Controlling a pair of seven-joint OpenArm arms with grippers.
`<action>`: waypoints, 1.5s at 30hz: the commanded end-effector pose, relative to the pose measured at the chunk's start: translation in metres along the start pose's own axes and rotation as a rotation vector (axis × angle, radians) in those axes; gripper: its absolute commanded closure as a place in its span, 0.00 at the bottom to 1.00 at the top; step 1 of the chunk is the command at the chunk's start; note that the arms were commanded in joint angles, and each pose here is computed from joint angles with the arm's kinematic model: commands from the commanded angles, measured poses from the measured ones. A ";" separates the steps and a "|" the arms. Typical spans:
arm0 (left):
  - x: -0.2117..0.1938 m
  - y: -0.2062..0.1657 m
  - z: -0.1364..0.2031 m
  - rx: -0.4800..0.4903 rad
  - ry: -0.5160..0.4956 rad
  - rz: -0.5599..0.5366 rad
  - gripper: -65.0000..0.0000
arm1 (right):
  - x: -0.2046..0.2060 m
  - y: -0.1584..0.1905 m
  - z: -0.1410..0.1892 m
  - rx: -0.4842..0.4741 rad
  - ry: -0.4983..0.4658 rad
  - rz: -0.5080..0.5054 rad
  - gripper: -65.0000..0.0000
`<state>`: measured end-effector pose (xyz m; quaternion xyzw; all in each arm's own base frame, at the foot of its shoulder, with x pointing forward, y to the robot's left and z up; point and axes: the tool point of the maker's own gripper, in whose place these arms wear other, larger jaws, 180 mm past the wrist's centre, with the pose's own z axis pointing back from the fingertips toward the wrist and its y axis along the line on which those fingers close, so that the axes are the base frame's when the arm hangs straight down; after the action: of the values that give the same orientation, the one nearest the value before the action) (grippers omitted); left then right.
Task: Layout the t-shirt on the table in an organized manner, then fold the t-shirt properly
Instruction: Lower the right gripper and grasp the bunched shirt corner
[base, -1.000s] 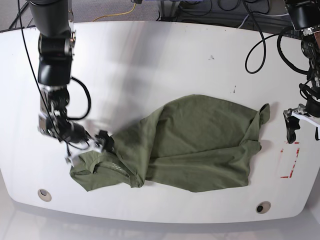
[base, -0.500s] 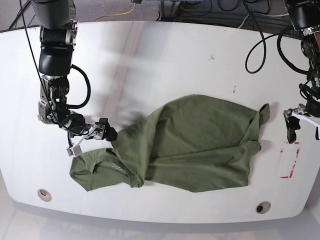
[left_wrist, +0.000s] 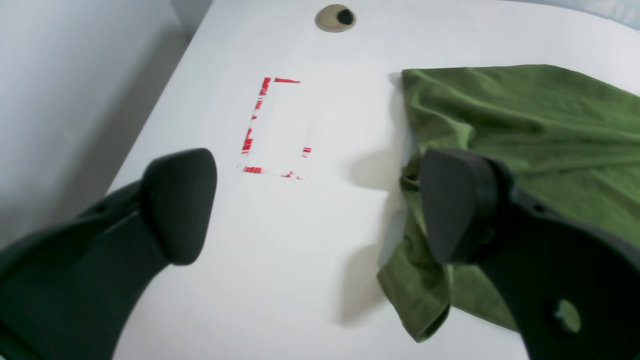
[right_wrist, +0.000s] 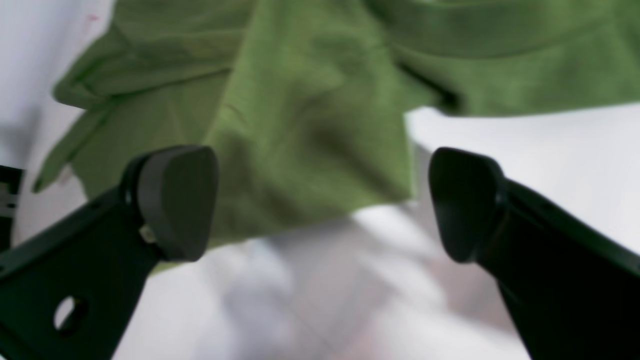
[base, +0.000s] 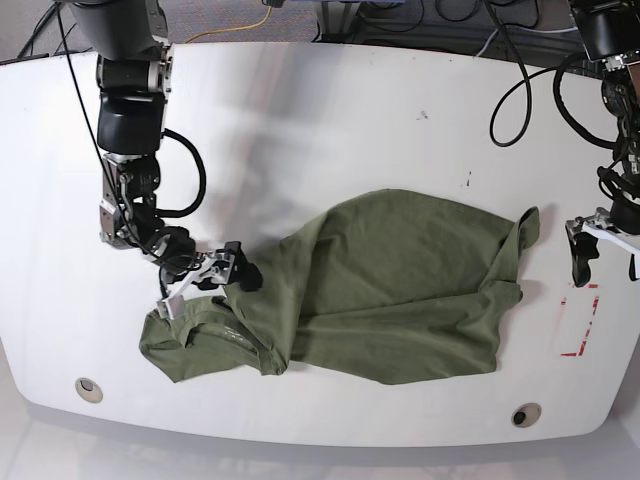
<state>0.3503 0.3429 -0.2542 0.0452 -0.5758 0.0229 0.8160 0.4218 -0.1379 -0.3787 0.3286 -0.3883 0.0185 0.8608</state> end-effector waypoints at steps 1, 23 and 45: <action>0.022 0.004 0.002 0.005 -0.061 -0.021 0.05 | 0.029 0.000 0.001 0.012 -0.071 0.002 0.00; 0.022 0.004 0.002 0.003 -0.061 -0.022 0.05 | 0.021 0.026 -0.029 0.069 -0.049 -0.003 0.22; 0.023 0.004 0.002 0.003 -0.062 -0.022 0.05 | 0.050 -0.009 -0.005 -0.036 -0.077 0.013 0.00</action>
<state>0.3498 0.3429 -0.2547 0.0456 -0.5751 0.0225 0.8165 0.4403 -0.1507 -0.3836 0.3046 -0.3842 0.0006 0.8716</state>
